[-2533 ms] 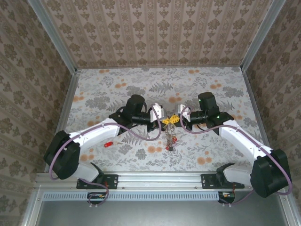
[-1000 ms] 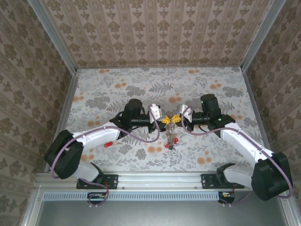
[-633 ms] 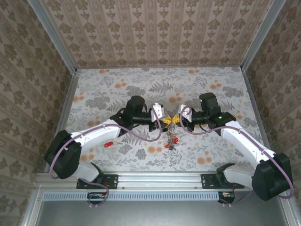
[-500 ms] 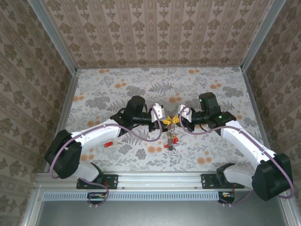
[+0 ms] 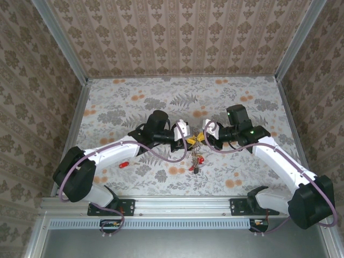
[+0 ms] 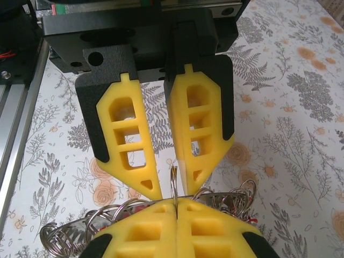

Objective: Put the keys on the keyring

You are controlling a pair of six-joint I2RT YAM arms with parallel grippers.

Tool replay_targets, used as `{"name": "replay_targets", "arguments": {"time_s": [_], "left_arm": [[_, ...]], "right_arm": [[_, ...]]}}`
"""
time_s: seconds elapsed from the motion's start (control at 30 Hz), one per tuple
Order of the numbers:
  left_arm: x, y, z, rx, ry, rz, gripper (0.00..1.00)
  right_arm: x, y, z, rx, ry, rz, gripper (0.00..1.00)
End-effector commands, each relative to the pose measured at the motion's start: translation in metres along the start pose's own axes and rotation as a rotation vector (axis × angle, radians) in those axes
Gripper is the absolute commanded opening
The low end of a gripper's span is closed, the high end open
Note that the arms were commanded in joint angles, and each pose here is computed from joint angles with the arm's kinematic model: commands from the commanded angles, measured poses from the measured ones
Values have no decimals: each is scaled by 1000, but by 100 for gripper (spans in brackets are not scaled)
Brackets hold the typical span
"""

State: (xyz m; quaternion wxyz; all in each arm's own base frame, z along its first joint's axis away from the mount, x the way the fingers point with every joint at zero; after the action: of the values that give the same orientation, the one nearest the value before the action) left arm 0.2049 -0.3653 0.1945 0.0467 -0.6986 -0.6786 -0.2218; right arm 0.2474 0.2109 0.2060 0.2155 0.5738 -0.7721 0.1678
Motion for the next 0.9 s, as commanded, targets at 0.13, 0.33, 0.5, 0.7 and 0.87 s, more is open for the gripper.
{"name": "replay_targets", "arguments": {"time_s": [0.13, 0.33, 0.5, 0.7, 0.87], "left_arm": [[0, 6, -19, -36, -51, -24, 21], [2, 7, -19, -45, -50, -41, 22], [2, 6, -20, -49, -52, -40, 16], [1, 4, -21, -53, -55, -37, 9], [0, 9, -21, -58, -48, -67, 9]], "right_arm": [[2, 0, -17, 50, -24, -10, 0], [1, 0, -15, 40, -15, -16, 0], [0, 0, -14, 37, -10, -17, 0], [0, 0, -14, 31, -14, -22, 0], [-1, 0, -15, 27, -20, -23, 0]]}}
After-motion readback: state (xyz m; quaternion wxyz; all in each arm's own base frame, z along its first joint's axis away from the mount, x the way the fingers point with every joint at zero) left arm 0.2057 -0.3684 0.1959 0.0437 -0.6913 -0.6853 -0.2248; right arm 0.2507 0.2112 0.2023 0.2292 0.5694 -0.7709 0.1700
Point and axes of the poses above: each hand's point on the last joint's axis, 136 mm out from that joint toward the fingers, its own x axis back along the fingers, its own y axis along the line the jaws close on, z = x × y, the point moved 1 cm from there along x, back along the fingers, and after that the axes turned 9 degrees about -x, right-handed, at the moved point
